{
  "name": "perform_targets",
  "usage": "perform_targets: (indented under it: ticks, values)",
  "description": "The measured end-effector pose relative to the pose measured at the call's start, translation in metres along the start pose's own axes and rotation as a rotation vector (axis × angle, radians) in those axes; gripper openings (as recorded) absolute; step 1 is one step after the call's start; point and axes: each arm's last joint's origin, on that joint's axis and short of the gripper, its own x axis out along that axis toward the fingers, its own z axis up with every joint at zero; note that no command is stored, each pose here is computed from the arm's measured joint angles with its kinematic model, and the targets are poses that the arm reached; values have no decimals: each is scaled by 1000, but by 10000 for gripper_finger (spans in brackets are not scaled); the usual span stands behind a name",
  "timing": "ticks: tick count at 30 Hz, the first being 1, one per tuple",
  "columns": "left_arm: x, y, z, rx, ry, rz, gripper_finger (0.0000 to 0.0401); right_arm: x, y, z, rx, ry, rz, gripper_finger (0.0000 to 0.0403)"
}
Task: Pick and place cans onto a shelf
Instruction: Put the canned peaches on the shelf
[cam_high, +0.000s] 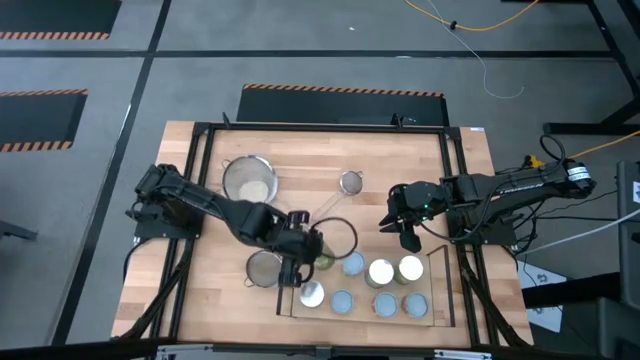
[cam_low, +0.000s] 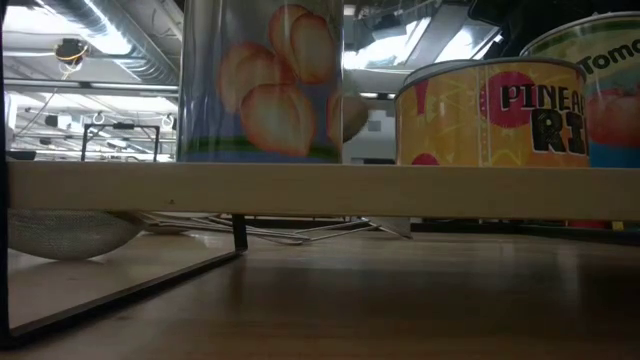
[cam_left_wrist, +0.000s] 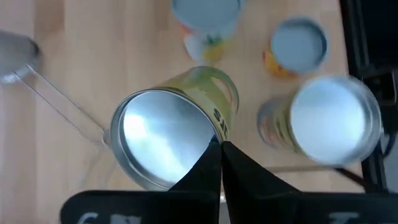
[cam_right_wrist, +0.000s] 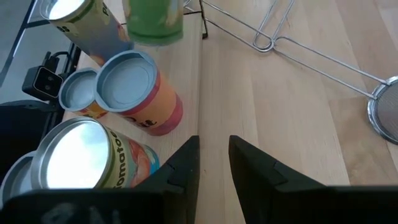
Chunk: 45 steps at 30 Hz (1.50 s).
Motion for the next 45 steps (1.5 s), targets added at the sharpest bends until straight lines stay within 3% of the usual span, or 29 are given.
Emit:
perform_targets:
  ticks: [12, 33, 45]
  values:
    - [15, -23, -6, 19, 37, -15, 0, 0, 0, 0, 0, 1, 0, 90]
    - [40, -25, -7, 28, 99, 13, 0, 0, 0, 0, 0, 0, 0, 90]
    - [40, -25, -8, 27, 103, 10, 0, 0, 0, 0, 1, 1, 0, 90]
